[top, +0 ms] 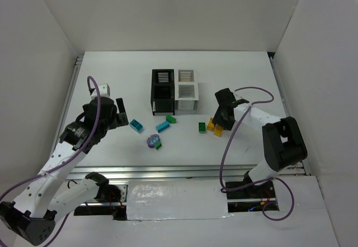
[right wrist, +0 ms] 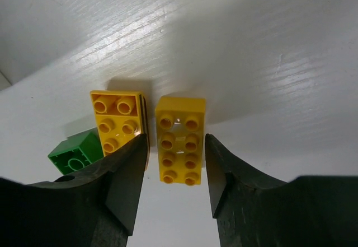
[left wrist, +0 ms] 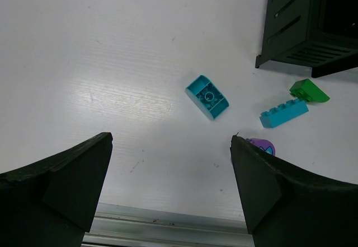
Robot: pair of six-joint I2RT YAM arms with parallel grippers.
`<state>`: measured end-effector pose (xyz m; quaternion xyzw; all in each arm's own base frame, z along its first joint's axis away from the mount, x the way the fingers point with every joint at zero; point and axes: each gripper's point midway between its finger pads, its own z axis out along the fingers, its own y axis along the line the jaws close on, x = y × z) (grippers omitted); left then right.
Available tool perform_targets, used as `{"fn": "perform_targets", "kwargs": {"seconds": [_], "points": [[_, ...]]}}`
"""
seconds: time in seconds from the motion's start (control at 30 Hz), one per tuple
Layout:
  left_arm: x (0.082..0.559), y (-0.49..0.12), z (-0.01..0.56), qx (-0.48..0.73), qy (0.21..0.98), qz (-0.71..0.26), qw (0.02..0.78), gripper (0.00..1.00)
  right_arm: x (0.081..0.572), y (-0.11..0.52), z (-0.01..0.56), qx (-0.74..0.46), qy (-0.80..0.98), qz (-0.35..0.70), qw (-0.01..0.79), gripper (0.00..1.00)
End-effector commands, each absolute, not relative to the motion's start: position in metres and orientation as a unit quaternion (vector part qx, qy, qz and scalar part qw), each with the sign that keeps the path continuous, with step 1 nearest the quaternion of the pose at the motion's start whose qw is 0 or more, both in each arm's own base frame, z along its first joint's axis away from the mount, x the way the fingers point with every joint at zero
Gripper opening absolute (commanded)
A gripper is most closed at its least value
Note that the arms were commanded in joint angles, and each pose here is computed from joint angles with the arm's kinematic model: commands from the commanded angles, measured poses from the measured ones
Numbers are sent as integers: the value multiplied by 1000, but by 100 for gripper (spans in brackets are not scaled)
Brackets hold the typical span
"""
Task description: Sort the legos into containers by color
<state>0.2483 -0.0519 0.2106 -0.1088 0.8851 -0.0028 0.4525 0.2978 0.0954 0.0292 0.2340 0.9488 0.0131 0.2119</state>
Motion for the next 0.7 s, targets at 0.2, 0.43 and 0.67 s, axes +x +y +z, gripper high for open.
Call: {"fn": "perform_targets", "kwargs": {"seconds": [0.2,0.43,0.67], "points": [[254,-56,225,-97,876,-14,473,99,293,94,32,230,949,20,216,56],[254,-57,226,-96,875,-17,474,100,284,88,24,227,953,2,200,57],[253,-56,228,-97,873,-19,477,99,284,88,20,214,958,-5,188,43]]}}
